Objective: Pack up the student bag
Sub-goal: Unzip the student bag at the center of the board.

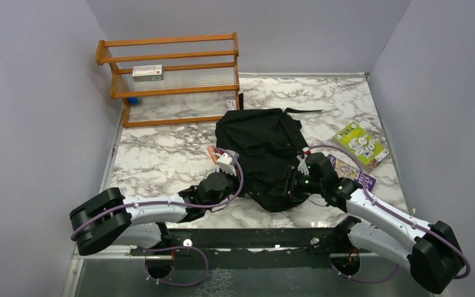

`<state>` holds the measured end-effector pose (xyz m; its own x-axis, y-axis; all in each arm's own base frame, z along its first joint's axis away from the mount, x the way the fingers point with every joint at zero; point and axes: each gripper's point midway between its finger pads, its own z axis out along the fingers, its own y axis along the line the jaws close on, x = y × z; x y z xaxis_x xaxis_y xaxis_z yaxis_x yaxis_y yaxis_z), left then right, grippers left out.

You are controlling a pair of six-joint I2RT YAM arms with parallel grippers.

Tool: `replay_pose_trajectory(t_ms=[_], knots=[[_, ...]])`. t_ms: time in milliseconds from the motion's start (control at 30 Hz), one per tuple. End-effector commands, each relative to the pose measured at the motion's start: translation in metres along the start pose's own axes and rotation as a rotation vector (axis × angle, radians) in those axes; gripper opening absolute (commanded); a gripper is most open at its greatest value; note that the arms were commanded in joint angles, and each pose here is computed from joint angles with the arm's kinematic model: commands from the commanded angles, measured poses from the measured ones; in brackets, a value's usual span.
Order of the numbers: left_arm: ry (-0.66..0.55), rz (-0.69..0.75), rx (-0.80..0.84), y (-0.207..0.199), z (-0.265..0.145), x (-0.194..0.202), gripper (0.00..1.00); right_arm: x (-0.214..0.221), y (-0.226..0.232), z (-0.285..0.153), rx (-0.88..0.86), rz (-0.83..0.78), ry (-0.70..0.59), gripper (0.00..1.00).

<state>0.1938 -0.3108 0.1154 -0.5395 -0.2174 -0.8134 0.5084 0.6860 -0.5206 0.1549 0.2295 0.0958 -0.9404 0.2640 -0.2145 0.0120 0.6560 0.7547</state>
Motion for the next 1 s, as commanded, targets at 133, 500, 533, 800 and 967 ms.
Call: replay_pose_trajectory(t_ms=[133, 500, 533, 800, 967], knots=[[-0.227, -0.016, -0.003, -0.016, 0.014, -0.057, 0.0, 0.023, -0.028, 0.001, -0.048, -0.165, -0.05, 0.38], [-0.194, 0.004, 0.047, -0.025, 0.021, -0.047, 0.0, -0.016, 0.009, -0.022, -0.073, -0.025, -0.232, 0.42], [-0.193, 0.005, 0.047, -0.024, 0.021, -0.047, 0.0, -0.02, 0.014, -0.026, -0.076, -0.003, -0.249, 0.42], [-0.177, 0.015, 0.06, -0.027, 0.022, -0.043, 0.0, -0.023, 0.03, -0.018, -0.081, 0.15, -0.193, 0.42], [-0.17, 0.025, 0.065, -0.028, 0.024, -0.041, 0.0, -0.017, 0.024, -0.007, -0.026, 0.194, -0.136, 0.43]])
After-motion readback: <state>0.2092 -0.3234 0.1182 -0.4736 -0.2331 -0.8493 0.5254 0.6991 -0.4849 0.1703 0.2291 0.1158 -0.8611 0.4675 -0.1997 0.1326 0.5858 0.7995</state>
